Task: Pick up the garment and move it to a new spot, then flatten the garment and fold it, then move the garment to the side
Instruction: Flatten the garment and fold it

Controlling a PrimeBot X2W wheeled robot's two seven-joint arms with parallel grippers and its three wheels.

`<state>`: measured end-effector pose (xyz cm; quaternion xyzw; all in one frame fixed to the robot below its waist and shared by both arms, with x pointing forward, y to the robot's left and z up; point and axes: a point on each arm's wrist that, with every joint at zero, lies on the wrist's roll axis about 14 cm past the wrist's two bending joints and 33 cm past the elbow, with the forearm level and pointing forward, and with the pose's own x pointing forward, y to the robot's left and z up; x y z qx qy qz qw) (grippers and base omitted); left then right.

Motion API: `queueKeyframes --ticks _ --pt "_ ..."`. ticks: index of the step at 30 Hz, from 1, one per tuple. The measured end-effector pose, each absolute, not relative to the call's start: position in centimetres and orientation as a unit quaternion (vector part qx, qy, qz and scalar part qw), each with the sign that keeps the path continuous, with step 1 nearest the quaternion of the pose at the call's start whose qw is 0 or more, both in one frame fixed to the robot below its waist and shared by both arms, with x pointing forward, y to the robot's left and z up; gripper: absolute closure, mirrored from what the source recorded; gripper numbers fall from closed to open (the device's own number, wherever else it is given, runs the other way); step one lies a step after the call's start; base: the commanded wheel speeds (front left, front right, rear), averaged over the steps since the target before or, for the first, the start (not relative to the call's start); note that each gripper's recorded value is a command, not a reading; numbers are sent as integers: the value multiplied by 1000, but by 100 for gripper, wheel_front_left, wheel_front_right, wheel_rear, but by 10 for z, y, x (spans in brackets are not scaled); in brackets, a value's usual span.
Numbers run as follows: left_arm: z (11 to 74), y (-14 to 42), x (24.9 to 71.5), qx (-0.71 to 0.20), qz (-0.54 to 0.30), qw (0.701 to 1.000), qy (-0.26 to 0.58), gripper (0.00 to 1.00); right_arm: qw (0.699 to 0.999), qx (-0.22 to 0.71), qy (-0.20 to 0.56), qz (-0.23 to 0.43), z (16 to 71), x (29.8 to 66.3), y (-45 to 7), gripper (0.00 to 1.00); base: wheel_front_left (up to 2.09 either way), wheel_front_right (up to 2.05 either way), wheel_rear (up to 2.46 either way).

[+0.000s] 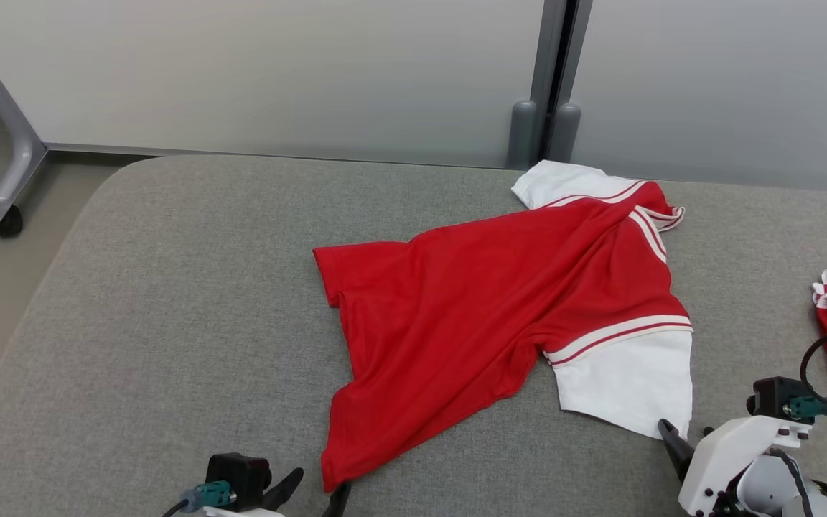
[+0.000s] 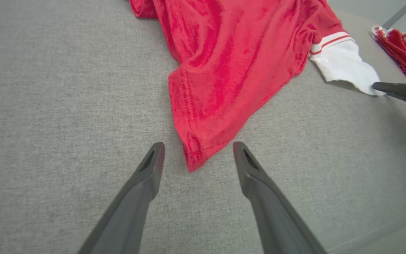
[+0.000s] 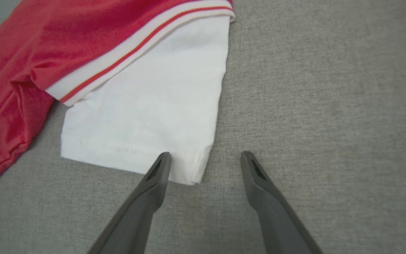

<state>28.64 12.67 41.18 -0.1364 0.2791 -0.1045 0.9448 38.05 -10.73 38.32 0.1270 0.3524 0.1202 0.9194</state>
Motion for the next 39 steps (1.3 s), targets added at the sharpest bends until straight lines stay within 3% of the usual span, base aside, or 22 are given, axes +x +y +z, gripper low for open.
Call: queueKeyframes --ticks 14,15,17,18,19,20,21,22,29,39 --pt "383 111 296 -148 -130 925 324 0 903 144 374 153 377 381 -85 3 0 0 0" --pt "382 111 298 -150 -128 926 323 0 903 146 374 156 378 381 -83 13 0 0 0" --pt "380 111 298 -151 -127 925 324 0 902 148 373 158 378 380 -81 51 0 0 0" --pt "379 112 299 -150 -127 925 325 0 902 150 373 159 378 380 -80 53 0 0 0" --pt "378 113 299 -149 -125 925 325 18 902 150 372 160 378 379 -78 61 0 0 0" --pt "377 113 298 -151 -124 925 325 52 902 151 371 161 378 379 -77 69 0 0 0" --pt "377 112 298 -154 -125 925 323 88 903 152 369 162 379 379 -76 97 0 0 0" --pt "378 111 298 -157 -126 926 321 100 903 152 367 162 379 379 -76 100 0 0 0" --pt "383 113 302 -156 -126 931 304 100 916 156 337 155 387 383 -78 100 0 0 0" --pt "410 120 311 -140 -127 951 246 100 953 171 213 133 433 402 -94 100 0 0 0"
